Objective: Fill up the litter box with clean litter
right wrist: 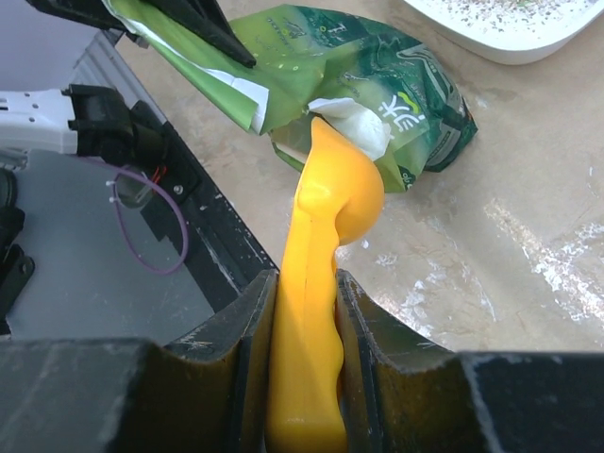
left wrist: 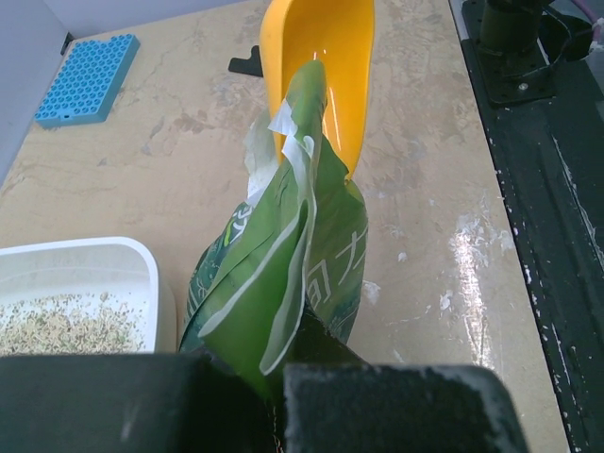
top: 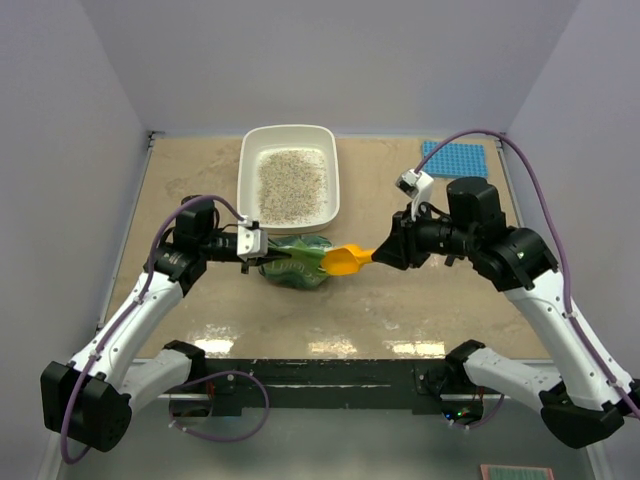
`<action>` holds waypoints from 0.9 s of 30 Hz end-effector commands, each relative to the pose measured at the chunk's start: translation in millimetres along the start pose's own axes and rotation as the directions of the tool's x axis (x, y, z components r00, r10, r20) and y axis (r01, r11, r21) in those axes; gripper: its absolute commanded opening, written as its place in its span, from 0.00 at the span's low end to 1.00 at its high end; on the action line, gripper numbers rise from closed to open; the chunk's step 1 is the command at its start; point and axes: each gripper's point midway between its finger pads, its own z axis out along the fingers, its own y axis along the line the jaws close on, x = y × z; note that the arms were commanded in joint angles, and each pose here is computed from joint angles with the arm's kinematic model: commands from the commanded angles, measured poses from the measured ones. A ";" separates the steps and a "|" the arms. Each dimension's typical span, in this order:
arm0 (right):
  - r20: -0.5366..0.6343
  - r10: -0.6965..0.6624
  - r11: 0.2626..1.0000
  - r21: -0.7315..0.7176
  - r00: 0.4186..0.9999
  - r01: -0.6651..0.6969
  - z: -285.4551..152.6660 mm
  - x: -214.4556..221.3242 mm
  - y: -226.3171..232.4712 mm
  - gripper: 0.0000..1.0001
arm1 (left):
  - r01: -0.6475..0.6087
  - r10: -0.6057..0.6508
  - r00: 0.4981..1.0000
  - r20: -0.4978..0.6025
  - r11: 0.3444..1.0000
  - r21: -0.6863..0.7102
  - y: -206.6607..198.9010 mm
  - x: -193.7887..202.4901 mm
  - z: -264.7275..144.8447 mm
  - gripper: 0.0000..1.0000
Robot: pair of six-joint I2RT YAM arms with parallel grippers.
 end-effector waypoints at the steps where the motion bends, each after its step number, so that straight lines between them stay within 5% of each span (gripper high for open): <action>1: 0.029 -0.083 0.992 -0.090 0.996 0.086 -16.0 -4.1 26.4 0.00 | -0.094 0.089 0.993 0.076 0.994 0.053 -2.2 -27.0 2.9 0.00; 13: 0.217 -0.393 0.906 -0.077 0.894 0.417 -0.4 -37.1 29.2 0.00 | -0.100 0.094 0.992 0.086 0.992 0.078 -9.7 -31.6 1.0 0.00; 18: 0.209 -0.483 0.863 -0.049 0.850 0.502 21.9 -41.2 22.1 0.00 | -0.102 0.094 0.991 0.093 0.992 0.080 -11.5 -35.0 -0.5 0.00; 27: 0.405 -0.695 0.640 -0.029 0.594 0.768 7.3 -62.8 50.5 0.00 | -0.115 0.107 0.989 0.102 0.991 0.075 -15.9 -34.8 -1.5 0.00</action>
